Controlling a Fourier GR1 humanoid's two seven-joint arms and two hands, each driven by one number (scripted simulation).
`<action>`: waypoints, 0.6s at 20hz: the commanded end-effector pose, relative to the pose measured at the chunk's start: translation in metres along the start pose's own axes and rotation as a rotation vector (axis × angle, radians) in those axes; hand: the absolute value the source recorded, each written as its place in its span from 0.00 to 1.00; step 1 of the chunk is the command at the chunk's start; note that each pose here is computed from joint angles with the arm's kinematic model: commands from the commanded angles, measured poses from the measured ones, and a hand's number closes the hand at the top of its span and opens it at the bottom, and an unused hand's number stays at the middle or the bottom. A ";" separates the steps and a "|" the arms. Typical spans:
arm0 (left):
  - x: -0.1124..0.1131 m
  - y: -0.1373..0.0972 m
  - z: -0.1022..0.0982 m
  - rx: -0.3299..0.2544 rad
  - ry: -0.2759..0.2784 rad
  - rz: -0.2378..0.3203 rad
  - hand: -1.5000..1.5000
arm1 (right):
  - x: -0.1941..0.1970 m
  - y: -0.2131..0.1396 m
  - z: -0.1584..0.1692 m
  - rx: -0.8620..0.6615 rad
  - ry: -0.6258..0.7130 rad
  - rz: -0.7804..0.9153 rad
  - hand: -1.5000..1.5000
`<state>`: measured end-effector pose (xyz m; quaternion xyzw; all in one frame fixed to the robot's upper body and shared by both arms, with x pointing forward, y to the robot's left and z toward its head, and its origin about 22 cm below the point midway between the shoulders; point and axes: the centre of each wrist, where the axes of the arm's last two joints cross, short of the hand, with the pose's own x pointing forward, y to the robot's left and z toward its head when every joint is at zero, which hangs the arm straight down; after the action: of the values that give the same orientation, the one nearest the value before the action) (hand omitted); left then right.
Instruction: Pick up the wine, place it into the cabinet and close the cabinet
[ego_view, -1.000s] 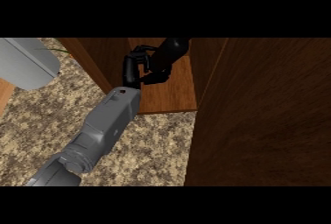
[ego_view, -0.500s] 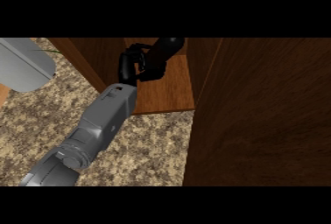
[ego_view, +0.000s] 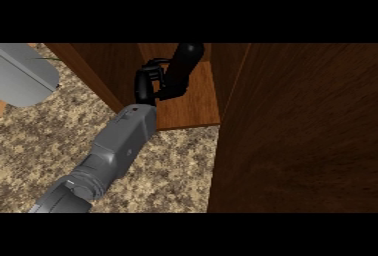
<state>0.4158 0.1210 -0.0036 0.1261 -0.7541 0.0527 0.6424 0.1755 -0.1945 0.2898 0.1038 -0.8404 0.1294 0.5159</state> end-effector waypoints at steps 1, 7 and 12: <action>-0.010 0.000 0.009 -0.007 0.058 0.098 1.00 | 0.006 0.004 0.009 0.023 -0.007 -0.012 0.00; -0.027 0.009 0.020 -0.009 0.132 0.194 1.00 | 0.002 0.004 0.004 0.048 -0.005 -0.055 0.00; -0.050 0.023 0.038 0.022 0.111 0.203 1.00 | -0.003 0.005 -0.001 0.070 0.005 -0.049 0.00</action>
<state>0.3942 0.1314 -0.0385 0.0523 -0.7269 0.1175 0.6746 0.1777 -0.1903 0.2894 0.1247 -0.8369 0.1373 0.5150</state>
